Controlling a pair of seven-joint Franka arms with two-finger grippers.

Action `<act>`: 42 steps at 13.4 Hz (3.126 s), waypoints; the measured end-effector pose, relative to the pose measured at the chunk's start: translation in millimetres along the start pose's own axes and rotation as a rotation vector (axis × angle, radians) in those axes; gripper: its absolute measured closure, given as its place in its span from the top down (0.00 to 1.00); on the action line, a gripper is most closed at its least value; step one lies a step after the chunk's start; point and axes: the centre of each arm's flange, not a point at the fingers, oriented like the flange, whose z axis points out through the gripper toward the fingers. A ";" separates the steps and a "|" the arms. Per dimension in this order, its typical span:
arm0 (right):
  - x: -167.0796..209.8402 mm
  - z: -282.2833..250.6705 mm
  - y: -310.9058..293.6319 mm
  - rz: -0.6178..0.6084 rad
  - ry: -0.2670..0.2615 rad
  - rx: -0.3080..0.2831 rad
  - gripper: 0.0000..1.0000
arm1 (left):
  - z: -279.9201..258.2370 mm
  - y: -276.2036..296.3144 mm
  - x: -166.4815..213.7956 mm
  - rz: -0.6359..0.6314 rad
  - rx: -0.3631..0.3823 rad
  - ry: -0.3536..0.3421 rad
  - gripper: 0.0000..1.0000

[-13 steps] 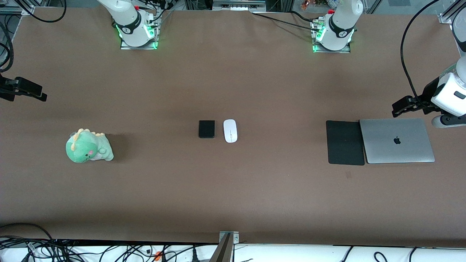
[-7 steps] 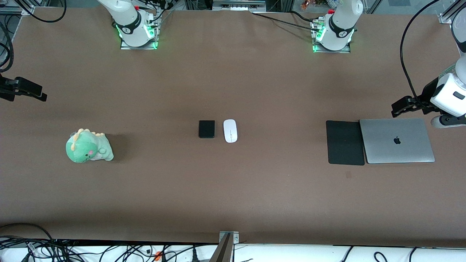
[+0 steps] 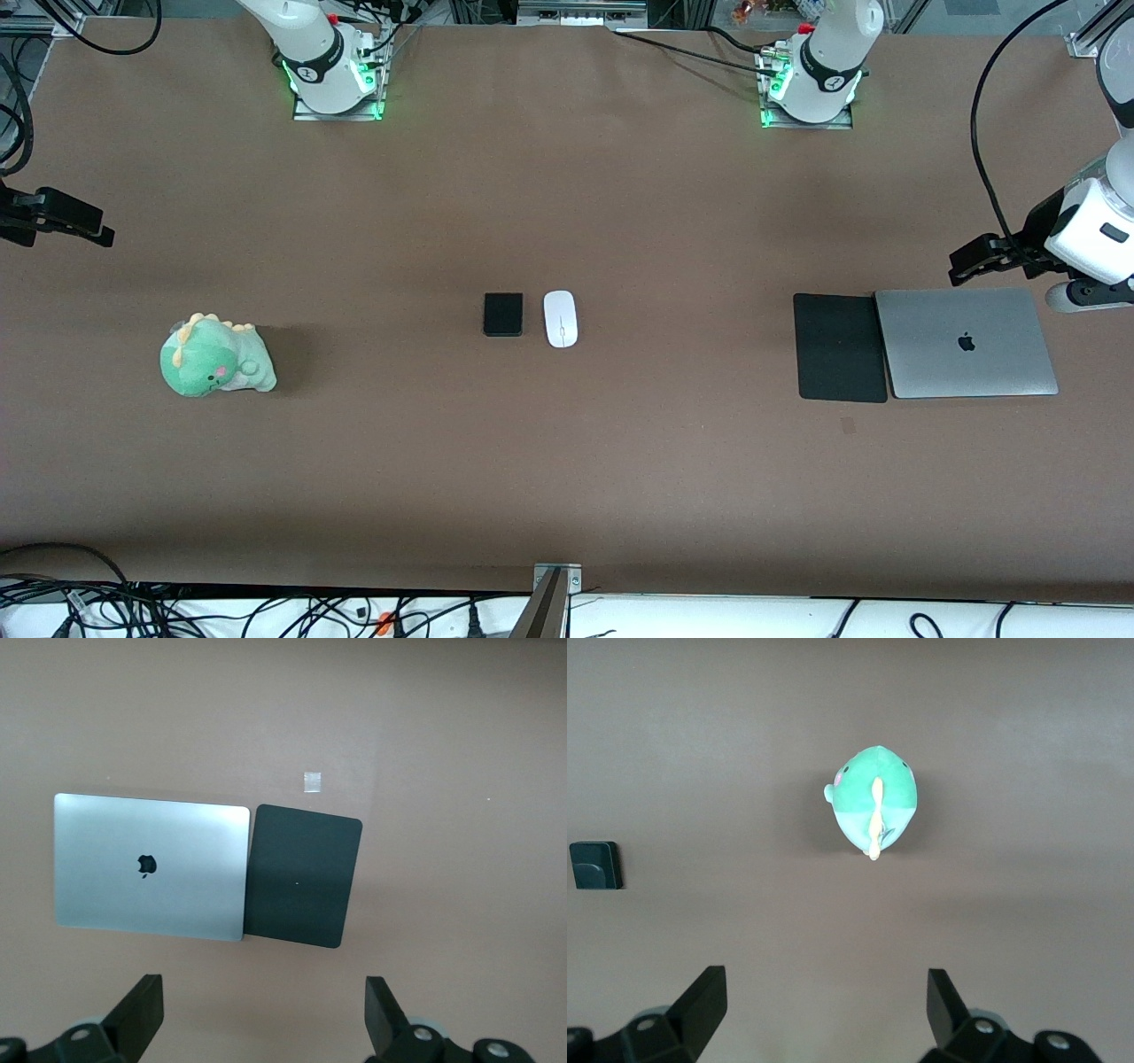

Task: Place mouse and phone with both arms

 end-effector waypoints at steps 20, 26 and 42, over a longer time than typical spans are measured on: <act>0.0 0.4 -1.4 -0.002 -0.002 0.000 1.00 | 124.6 325.3 -37.8 -0.133 -0.215 -0.079 1.00; 0.0 0.4 -1.7 -0.003 -0.002 0.000 1.00 | 247.0 451.2 -73.4 -0.129 -0.106 -0.037 1.00; 0.9 1.3 -8.5 -0.015 -0.004 0.001 1.00 | 360.7 537.9 -150.2 -0.164 0.016 0.078 1.00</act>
